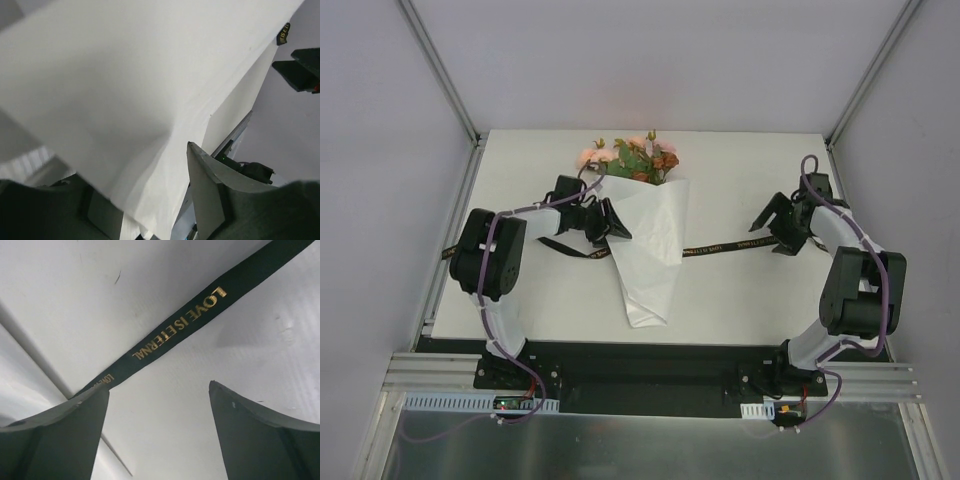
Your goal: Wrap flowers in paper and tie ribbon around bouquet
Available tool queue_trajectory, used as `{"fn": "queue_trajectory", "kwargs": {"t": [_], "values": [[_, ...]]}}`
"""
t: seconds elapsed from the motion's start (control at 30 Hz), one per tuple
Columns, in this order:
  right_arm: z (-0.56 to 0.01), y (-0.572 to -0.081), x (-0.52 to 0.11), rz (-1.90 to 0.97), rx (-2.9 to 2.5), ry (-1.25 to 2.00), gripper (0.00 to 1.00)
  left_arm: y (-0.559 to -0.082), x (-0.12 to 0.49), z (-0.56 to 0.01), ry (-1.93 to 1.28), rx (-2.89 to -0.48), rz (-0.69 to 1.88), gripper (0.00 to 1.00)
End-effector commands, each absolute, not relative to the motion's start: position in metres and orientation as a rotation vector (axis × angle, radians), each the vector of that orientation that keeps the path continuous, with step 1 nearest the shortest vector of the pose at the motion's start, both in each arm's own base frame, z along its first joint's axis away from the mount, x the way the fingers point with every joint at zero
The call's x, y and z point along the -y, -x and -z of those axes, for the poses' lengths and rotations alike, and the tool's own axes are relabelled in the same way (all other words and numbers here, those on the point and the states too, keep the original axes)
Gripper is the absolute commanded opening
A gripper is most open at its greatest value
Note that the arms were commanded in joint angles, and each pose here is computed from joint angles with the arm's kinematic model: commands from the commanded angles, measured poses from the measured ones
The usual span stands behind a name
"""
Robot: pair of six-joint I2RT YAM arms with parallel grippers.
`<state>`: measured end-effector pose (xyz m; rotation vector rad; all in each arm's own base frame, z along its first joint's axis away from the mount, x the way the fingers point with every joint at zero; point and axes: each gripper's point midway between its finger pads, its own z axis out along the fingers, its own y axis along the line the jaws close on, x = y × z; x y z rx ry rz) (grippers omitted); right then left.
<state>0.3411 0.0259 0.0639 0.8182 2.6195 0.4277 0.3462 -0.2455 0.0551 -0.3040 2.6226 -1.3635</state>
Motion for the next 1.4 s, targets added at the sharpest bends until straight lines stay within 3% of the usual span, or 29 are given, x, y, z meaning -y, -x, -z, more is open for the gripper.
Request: {"fn": "queue_trajectory", "kwargs": {"t": [0.0,0.07,0.1,0.13,0.23,0.33,0.37,0.47,0.6,0.83,0.93,1.03,1.17,1.37], "values": [[-0.087,-0.351,0.017,-0.147,-2.575,-0.898,0.97,-0.337,0.222,-0.091,0.189,-2.625,1.148,0.48],[-0.089,-0.354,0.032,-0.051,-2.582,-0.919,0.96,-0.334,0.209,-0.097,0.215,-2.626,1.080,0.50],[-0.088,-0.355,0.038,-0.017,-2.583,-0.930,0.96,-0.325,0.203,-0.097,0.216,-2.652,1.053,0.61],[-0.086,-0.361,0.045,0.000,-2.586,-0.950,0.96,-0.327,0.192,-0.097,0.242,-2.649,0.984,0.66],[-0.084,-0.360,0.071,0.111,-2.586,-1.033,0.96,-0.318,0.153,-0.115,0.299,-2.592,0.763,0.67],[-0.083,-0.358,0.091,0.178,-2.587,-1.168,0.96,-0.310,0.090,-0.108,0.596,-2.564,0.534,0.72],[-0.081,-0.362,0.096,0.191,-2.582,-1.198,0.96,-0.313,0.054,-0.104,0.773,-2.523,0.424,0.80],[-0.076,-0.356,0.111,0.247,-2.565,-1.303,0.98,-0.319,0.013,-0.096,0.949,-2.506,0.256,0.82],[-0.068,-0.354,0.117,0.206,-2.549,-1.357,0.99,-0.336,-0.006,-0.077,1.114,-2.547,0.217,0.76],[-0.061,-0.367,0.120,0.097,-2.521,-1.389,0.91,-0.362,-0.024,-0.030,1.326,-2.588,0.133,0.75],[-0.057,-0.369,0.124,0.079,-2.506,-1.416,0.87,-0.376,-0.030,-0.016,1.324,-2.655,0.134,0.63],[-0.052,-0.370,0.126,0.061,-2.496,-1.450,0.85,-0.382,-0.044,-0.011,1.320,-2.648,0.038,0.59],[-0.044,-0.373,0.129,0.072,-2.487,-1.464,0.84,-0.376,-0.045,-0.006,1.303,-2.673,0.014,0.40],[-0.032,-0.387,0.127,0.015,-2.490,-1.489,0.85,-0.369,-0.044,-0.016,1.234,-2.669,0.029,0.28]]}}
